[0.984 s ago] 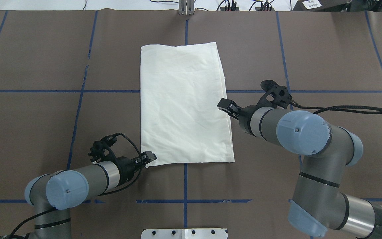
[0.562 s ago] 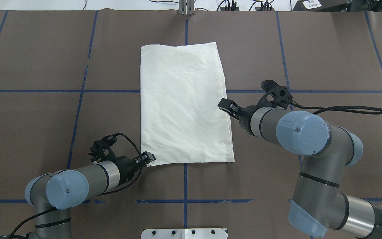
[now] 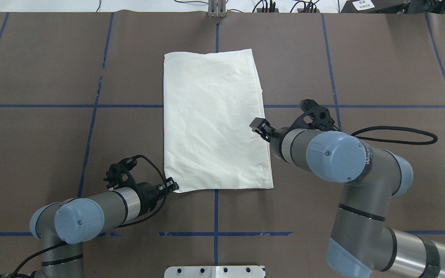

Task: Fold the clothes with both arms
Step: 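Close both grippers on the near corners of the folded shirt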

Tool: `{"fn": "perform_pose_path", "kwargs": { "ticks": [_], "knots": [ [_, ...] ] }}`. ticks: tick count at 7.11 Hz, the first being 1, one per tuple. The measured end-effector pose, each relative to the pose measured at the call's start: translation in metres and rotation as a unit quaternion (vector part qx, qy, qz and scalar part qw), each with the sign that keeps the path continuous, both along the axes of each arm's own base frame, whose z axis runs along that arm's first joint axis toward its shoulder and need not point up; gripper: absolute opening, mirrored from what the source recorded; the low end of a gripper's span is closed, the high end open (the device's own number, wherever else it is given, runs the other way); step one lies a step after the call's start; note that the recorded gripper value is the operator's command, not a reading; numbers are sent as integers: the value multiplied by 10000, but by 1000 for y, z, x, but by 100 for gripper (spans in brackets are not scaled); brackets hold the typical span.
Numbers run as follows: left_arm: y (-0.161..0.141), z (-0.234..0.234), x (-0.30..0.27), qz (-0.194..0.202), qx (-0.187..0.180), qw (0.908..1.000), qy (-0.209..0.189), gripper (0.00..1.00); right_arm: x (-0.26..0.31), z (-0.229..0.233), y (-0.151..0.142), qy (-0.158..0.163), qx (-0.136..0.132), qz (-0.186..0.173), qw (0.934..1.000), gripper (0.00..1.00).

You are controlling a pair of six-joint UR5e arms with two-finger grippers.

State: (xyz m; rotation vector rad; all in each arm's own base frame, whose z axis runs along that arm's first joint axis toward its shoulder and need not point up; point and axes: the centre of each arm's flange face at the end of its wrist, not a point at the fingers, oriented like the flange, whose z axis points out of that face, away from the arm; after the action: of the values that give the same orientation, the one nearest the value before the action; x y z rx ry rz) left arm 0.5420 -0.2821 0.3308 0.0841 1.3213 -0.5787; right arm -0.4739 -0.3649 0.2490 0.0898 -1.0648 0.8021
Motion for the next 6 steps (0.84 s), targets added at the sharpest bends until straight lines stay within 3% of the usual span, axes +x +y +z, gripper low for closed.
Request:
{"fn": "perform_pose_path", "kwargs": {
  "ticks": [3,6],
  "knots": [
    [-1,-11,-1,-13,25,9999,101,0,-47,-4,52,21,-568,62,9984,83],
    [-2,-15,-2,-33,28,9999,137,0,-81,18,79,225,-731,154,9970,82]
  ]
}}
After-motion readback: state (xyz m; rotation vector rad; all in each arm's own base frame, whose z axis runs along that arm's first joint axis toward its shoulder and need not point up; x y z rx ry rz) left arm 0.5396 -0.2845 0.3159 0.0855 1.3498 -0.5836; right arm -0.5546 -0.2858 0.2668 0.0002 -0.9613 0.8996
